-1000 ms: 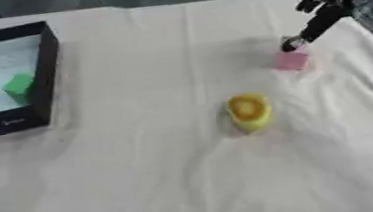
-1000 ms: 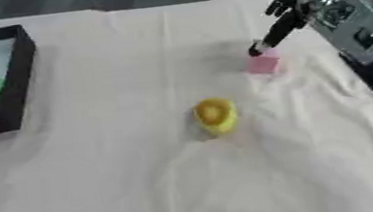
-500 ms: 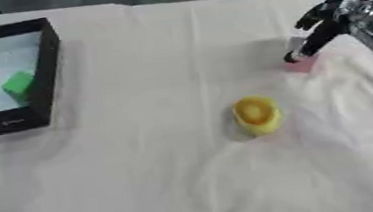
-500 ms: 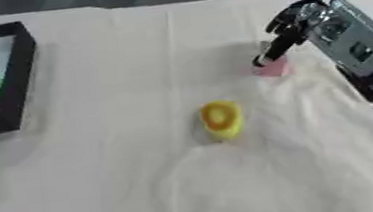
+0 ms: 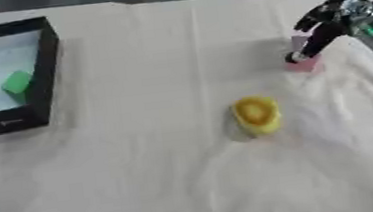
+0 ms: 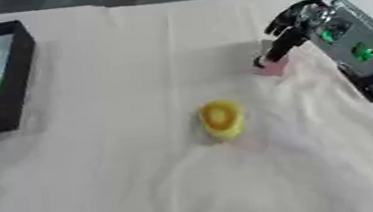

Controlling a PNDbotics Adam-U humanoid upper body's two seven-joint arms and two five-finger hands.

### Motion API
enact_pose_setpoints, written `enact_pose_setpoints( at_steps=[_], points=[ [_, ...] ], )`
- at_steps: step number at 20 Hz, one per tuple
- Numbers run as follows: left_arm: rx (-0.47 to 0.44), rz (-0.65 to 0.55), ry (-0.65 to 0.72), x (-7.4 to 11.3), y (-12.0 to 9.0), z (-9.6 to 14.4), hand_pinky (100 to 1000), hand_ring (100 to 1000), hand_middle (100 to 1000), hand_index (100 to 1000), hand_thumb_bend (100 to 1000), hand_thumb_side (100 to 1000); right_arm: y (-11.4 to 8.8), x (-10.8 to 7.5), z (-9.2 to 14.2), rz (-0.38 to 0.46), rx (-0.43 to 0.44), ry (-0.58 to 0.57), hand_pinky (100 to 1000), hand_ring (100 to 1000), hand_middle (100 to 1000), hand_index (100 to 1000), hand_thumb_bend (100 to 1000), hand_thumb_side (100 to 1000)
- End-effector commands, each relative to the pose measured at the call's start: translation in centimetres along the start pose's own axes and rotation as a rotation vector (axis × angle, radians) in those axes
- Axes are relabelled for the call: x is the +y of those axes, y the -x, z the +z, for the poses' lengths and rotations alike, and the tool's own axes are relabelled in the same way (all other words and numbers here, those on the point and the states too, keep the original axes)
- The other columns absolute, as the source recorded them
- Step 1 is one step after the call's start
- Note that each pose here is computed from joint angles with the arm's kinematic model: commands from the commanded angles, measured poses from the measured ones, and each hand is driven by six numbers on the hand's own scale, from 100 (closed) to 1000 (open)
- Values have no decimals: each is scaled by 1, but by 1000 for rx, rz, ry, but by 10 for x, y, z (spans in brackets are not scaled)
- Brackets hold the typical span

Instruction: Pick up the objects with one hand, pass them to the other hand, and then place them into the box on the other side of the table.

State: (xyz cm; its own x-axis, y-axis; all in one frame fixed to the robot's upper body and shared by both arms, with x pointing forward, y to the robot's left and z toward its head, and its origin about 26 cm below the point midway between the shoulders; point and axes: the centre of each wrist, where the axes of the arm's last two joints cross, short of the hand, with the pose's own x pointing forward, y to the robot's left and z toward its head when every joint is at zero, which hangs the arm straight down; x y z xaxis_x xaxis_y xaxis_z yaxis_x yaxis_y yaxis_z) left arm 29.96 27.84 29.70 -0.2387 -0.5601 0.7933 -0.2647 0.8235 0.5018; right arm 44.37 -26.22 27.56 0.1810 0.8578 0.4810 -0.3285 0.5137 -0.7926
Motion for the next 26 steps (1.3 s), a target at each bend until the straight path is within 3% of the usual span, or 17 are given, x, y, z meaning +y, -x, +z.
enact_pose_setpoints(
  at_steps=[1,5,6,7,14,26],
  points=[
    [53,-66,-118,8,-7,0,1000,772,669,737,100,600,1,-22,11,-15,32,6,926,992,914,895,441,100],
    [58,-69,-118,8,-6,1,1000,773,668,735,100,599,2,-24,11,-11,31,-4,936,1000,927,904,468,100],
    [60,-69,-118,8,-6,1,1000,773,668,735,100,601,3,-25,12,-10,33,-7,942,1000,931,909,437,100],
    [62,-69,-118,7,-6,1,1000,773,668,735,100,602,4,-26,12,-8,34,-11,945,1000,934,910,478,100],
    [68,-72,-116,7,-5,1,1000,772,663,731,100,602,7,-35,15,8,39,-48,963,1000,964,923,505,100],
    [78,-73,-123,8,-4,1,1000,771,658,724,100,599,15,-45,15,10,71,-100,970,1000,925,927,505,100]
  ],
)
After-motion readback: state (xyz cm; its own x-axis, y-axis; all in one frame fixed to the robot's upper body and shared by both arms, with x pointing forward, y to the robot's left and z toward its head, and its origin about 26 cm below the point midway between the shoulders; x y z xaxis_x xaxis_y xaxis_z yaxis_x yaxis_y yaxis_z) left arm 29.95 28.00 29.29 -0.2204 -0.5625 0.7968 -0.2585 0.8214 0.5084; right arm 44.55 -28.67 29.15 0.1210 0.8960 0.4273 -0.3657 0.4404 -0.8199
